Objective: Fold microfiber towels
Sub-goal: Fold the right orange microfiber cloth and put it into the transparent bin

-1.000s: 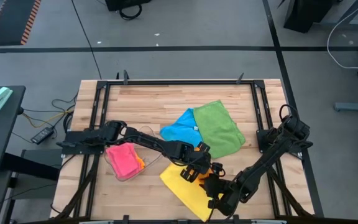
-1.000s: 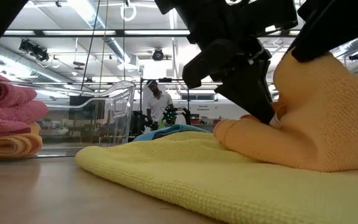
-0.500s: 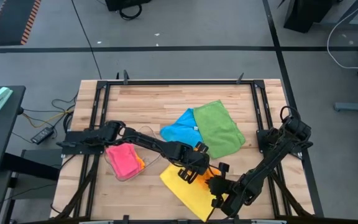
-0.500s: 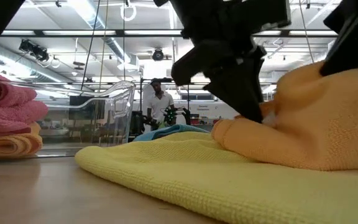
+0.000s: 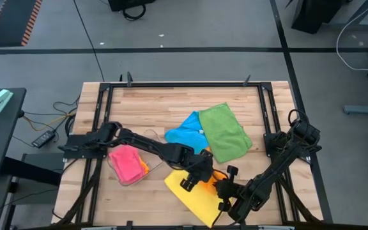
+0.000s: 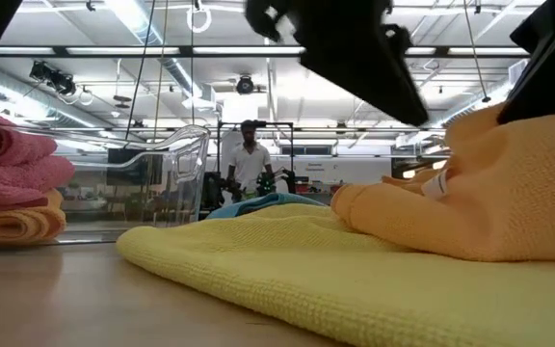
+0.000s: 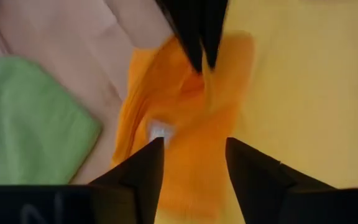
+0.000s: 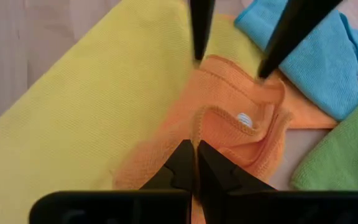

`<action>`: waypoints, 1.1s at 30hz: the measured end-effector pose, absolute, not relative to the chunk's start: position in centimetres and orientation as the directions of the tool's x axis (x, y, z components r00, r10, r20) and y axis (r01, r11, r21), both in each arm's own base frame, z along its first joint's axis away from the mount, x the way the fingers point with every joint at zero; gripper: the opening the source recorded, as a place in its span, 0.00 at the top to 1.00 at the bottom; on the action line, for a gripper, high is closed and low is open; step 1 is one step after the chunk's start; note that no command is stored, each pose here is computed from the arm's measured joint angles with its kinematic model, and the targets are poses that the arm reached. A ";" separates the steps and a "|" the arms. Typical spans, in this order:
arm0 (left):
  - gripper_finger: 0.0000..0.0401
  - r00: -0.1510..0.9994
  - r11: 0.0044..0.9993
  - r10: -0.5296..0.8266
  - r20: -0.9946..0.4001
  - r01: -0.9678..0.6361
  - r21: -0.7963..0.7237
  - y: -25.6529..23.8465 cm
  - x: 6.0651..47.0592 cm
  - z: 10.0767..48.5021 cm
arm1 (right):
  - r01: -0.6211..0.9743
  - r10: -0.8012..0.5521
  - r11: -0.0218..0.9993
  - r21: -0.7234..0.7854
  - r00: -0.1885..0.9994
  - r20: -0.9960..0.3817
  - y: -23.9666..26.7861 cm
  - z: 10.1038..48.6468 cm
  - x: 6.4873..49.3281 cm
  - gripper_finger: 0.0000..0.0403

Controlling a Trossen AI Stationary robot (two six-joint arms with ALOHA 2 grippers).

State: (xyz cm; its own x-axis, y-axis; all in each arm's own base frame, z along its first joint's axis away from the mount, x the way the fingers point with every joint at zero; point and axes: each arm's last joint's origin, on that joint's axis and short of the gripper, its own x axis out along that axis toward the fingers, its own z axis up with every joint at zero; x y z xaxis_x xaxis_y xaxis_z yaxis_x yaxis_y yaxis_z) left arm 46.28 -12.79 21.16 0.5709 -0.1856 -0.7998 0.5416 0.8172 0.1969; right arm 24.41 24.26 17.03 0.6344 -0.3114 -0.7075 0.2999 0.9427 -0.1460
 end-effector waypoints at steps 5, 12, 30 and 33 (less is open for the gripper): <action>0.64 0.616 0.841 -0.192 -0.764 0.505 0.196 -12.6 46.2 17.7 | 0.300 -0.308 0.943 -0.140 0.637 -0.707 24.4 17.0 24.3 0.96; 0.76 0.588 0.862 -0.128 -0.799 0.464 0.203 -11.6 45.5 15.6 | 0.297 -0.296 0.946 -0.128 0.632 -0.716 24.5 17.0 24.2 0.96; 0.86 0.569 0.845 -0.133 -0.811 0.493 0.208 -12.3 45.1 15.3 | 0.375 -0.347 0.906 -0.197 0.390 -0.853 23.1 17.2 22.2 0.58; 0.85 0.569 0.845 -0.133 -0.811 0.493 0.207 -12.3 45.1 15.3 | 0.372 -0.339 0.915 -0.158 0.492 -0.802 23.6 18.7 21.6 0.55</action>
State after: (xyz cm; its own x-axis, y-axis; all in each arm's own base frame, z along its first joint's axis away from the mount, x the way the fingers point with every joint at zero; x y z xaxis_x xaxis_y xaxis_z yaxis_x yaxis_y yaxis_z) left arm 45.06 -12.25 15.30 0.5694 -0.1329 -0.8113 0.4928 0.8450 0.2075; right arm 21.64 23.56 18.68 0.4917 -0.3388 -0.8022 0.3719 0.9147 -0.1583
